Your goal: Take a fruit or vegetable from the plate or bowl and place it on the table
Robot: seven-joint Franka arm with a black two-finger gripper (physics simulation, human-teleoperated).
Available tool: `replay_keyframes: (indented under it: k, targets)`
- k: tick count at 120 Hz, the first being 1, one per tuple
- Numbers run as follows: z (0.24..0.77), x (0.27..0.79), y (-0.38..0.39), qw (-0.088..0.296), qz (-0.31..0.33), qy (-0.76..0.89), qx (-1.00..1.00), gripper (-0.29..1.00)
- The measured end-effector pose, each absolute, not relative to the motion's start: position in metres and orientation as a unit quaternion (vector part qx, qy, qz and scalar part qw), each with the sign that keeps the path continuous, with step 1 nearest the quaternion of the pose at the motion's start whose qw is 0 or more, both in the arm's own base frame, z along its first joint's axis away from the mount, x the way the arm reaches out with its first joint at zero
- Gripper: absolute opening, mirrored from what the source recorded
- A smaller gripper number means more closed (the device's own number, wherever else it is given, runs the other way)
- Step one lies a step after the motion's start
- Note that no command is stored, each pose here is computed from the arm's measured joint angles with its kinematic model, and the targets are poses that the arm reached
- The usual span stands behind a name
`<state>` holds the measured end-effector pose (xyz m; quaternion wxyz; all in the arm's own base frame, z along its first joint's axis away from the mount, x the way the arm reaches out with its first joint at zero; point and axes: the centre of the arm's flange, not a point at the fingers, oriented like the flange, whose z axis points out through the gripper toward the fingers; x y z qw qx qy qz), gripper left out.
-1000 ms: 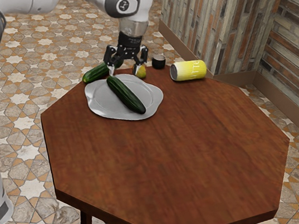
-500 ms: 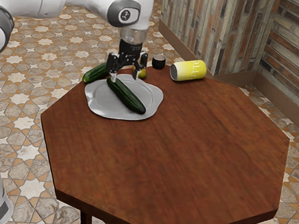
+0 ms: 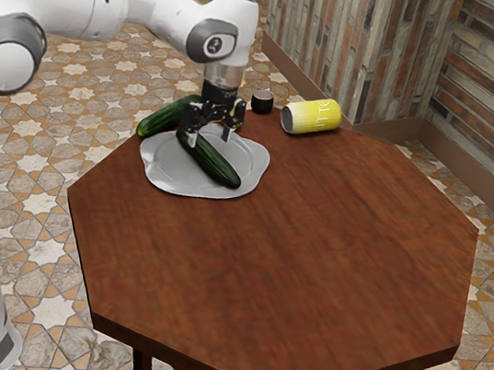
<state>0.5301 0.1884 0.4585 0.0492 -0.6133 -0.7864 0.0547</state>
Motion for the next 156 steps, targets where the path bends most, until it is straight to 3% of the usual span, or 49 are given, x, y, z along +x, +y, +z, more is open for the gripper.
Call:
replay_keyframes:
  k: [156]
  targets:
    - [0.405,0.556,0.195,0.062,0.04,-0.783,-0.618,0.7]
